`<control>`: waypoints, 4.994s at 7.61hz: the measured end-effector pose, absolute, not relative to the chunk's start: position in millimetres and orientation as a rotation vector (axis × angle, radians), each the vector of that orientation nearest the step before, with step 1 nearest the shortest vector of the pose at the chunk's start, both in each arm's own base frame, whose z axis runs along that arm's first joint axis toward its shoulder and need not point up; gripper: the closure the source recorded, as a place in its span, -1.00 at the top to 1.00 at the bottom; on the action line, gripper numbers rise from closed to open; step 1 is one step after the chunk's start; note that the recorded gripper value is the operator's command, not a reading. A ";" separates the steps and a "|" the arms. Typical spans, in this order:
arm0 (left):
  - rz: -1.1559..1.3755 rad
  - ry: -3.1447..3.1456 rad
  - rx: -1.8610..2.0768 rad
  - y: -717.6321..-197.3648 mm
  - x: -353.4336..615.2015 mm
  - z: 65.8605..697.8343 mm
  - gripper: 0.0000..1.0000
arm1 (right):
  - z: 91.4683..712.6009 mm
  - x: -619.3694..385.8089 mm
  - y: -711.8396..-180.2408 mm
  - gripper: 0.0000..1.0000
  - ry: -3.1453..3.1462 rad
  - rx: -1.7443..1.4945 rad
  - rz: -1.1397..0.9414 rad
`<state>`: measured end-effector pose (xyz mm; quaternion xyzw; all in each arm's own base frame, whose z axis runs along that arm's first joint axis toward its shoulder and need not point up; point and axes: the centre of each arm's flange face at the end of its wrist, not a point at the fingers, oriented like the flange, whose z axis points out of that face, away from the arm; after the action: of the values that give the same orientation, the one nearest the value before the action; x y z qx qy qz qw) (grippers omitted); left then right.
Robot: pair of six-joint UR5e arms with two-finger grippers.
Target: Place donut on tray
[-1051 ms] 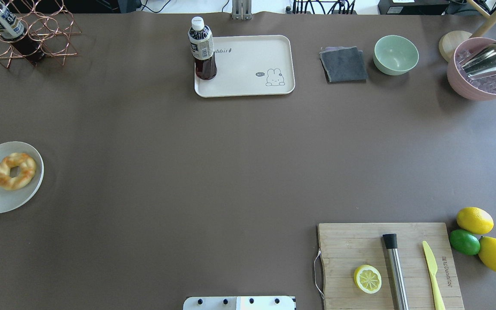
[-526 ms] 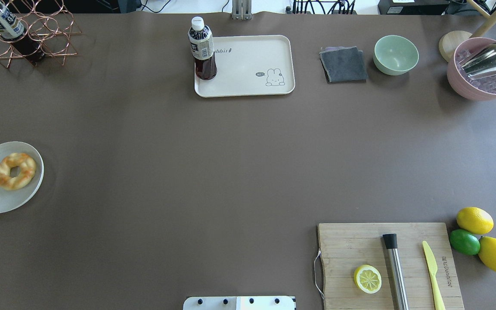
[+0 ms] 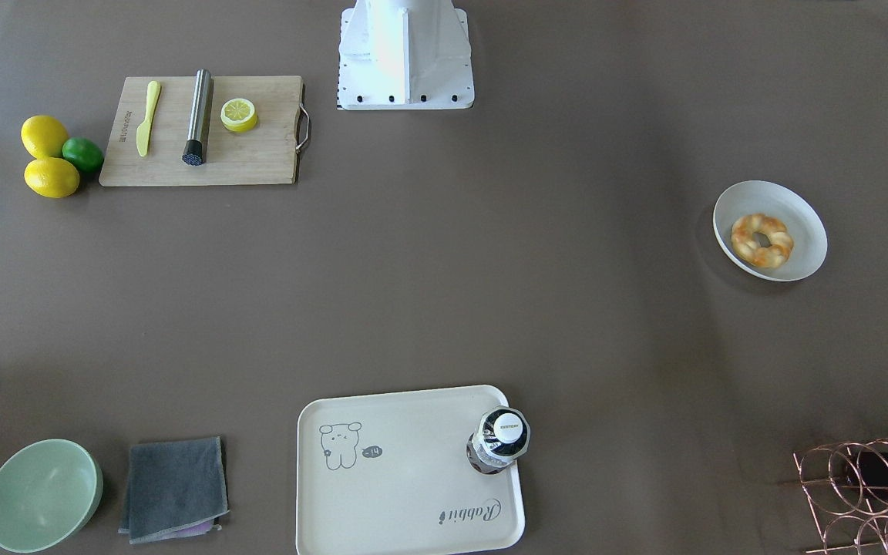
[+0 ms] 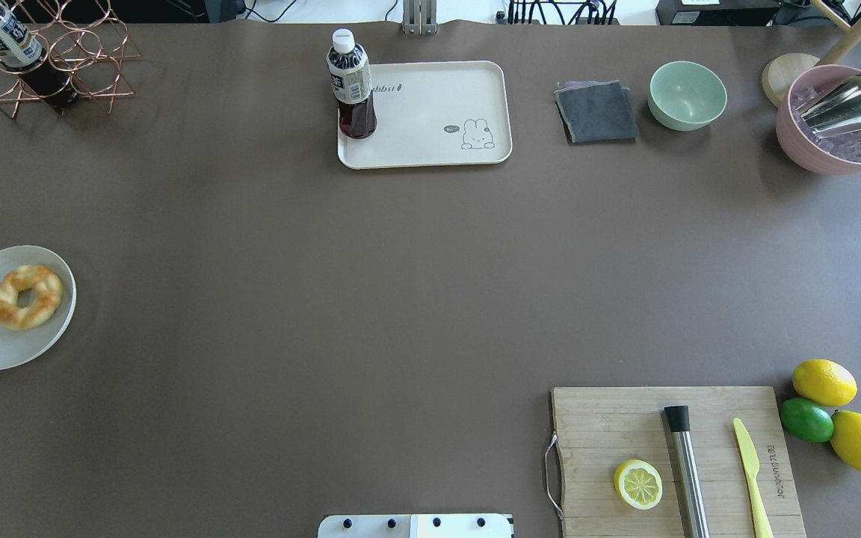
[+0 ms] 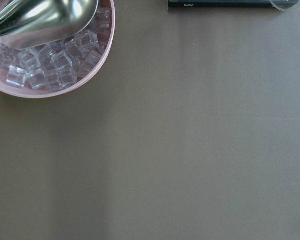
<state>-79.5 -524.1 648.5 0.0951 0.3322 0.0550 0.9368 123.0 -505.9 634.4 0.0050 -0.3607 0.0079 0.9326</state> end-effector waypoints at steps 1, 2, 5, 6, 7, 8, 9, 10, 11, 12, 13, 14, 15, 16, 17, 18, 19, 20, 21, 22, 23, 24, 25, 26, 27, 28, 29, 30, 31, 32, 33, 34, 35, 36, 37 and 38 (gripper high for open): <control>0.111 0.678 0.188 -521.5 -79.6 652.5 0.96 | 632.8 123.1 -506.6 1.00 -0.738 0.012 0.015; 0.113 0.675 0.188 -521.3 -79.6 651.9 0.96 | 632.3 123.1 -506.4 1.00 -0.738 0.013 0.015; 0.109 0.680 0.167 -526.7 -75.9 659.8 0.96 | 630.5 123.3 -508.5 1.00 -0.737 0.016 0.015; 0.114 0.682 0.170 -527.1 -75.6 660.3 0.96 | 629.9 123.5 -510.1 1.00 -0.737 0.016 0.015; 0.119 0.680 0.173 -527.2 -75.5 660.6 0.98 | 629.2 123.6 -511.1 1.00 -0.737 0.017 0.015; 0.122 0.675 0.177 -527.0 -75.9 661.3 0.98 | 628.8 123.7 -512.0 1.00 -0.737 0.018 0.014; 0.123 0.672 0.179 -527.2 -76.1 661.3 0.98 | 629.1 123.3 -512.5 1.00 -0.737 0.017 0.014; 0.122 0.672 0.178 -528.0 -75.6 661.0 0.98 | 628.8 122.5 -513.2 1.00 -0.736 0.017 0.012; 0.121 0.673 0.176 -529.8 -75.0 660.9 0.98 | 628.8 122.0 -513.4 1.00 -0.736 0.016 0.011; 0.120 0.674 0.175 -531.1 -74.7 660.7 0.98 | 629.0 121.8 -513.4 1.00 -0.736 0.016 0.011; 0.118 0.674 0.175 -532.5 -74.5 659.9 0.98 | 629.2 121.6 -513.3 1.00 -0.736 0.015 0.010; 0.116 0.674 0.176 -534.1 -74.1 658.6 0.98 | 629.9 121.6 -512.7 1.00 -0.736 0.014 0.011; 0.115 0.675 0.176 -534.3 -74.1 658.2 0.98 | 631.1 121.5 -512.1 1.00 -0.736 0.012 0.012; 0.116 0.677 0.179 -534.8 -74.1 656.6 0.98 | 633.4 121.3 -511.0 1.00 -0.737 0.007 0.013; 0.117 0.679 0.181 -534.7 -74.0 655.6 0.98 | 634.8 120.7 -510.7 1.00 -0.737 0.003 0.018; 0.119 0.681 0.184 -533.6 -73.9 655.0 0.98 | 634.4 120.0 -511.4 1.00 -0.737 -0.003 0.033; 0.121 0.682 0.184 -532.8 -73.8 655.1 0.98 | 634.0 117.1 -512.7 1.00 -0.737 -0.007 0.037; 0.122 0.683 0.185 -532.2 -73.7 655.4 0.98 | 633.9 114.9 -513.2 1.00 -0.737 -0.010 0.039; 0.122 0.686 0.184 -530.6 -73.5 656.2 0.98 | 633.7 113.9 -513.1 1.00 -0.738 -0.011 0.038; 0.123 0.716 0.184 -529.1 -71.5 655.1 0.98 | 633.7 113.6 -512.9 1.00 -0.739 -0.012 0.038; 0.118 0.769 0.181 -527.6 -67.1 652.3 0.98 | 634.2 113.3 -512.4 1.00 -0.739 -0.013 0.038; 0.067 0.831 0.159 -524.4 -60.4 647.9 0.98 | 635.3 113.2 -511.2 1.00 -0.739 -0.014 0.039; 0.009 0.871 0.134 -517.2 -40.6 641.1 0.98 | 635.8 113.0 -510.0 1.00 -0.740 -0.015 0.039; -0.022 0.897 0.118 -501.9 -10.9 640.3 0.97 | 636.5 112.9 -508.9 1.00 -0.740 -0.016 0.040; -0.050 0.917 0.110 -484.2 18.7 642.3 0.96 | 638.4 112.9 -508.3 1.00 -0.739 -0.019 0.041; -0.063 0.929 0.106 -468.1 43.2 646.4 0.95 | 639.4 112.9 -508.1 1.00 -0.739 -0.020 0.041; -0.056 0.928 0.100 -455.2 63.8 652.8 0.95 | 639.9 112.9 -508.1 1.00 -0.739 -0.020 0.041; -0.036 0.918 0.105 -446.3 78.7 660.1 0.94 | 639.8 112.9 -508.1 1.00 -0.739 -0.019 0.040; -0.014 0.912 0.115 -439.9 89.3 671.7 0.93 | 639.7 112.9 -508.1 1.00 -0.738 -0.018 0.040; 0.005 0.913 0.128 -434.8 95.5 687.1 0.92 | 639.8 113.0 -508.2 1.00 -0.738 -0.018 0.040; 0.021 0.915 0.139 -431.4 100.3 699.6 0.85 | 639.5 113.0 -508.5 1.00 -0.737 -0.018 0.040; 0.033 0.917 0.144 -430.1 104.3 705.2 0.74 | 638.8 113.1 -509.4 1.00 -0.737 -0.017 0.039; 0.043 0.920 0.146 -429.9 108.3 706.6 0.68 | 638.5 113.2 -509.7 1.00 -0.737 -0.017 0.040; 0.052 0.920 0.149 -431.9 113.2 705.3 0.67 | 638.6 113.2 -509.5 1.00 -0.737 -0.018 0.040; 0.061 0.914 0.152 -434.1 118.7 705.1 0.62 | 638.0 113.1 -509.2 1.00 -0.738 -0.018 0.041; 0.070 0.911 0.153 -436.8 124.5 704.6 0.55 | 638.4 113.0 -509.1 1.00 -0.738 -0.020 0.042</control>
<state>124.5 -436.8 704.6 0.0739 0.4393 0.0338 0.8946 113.0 -509.1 638.4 -0.0099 -0.3607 0.0205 0.9324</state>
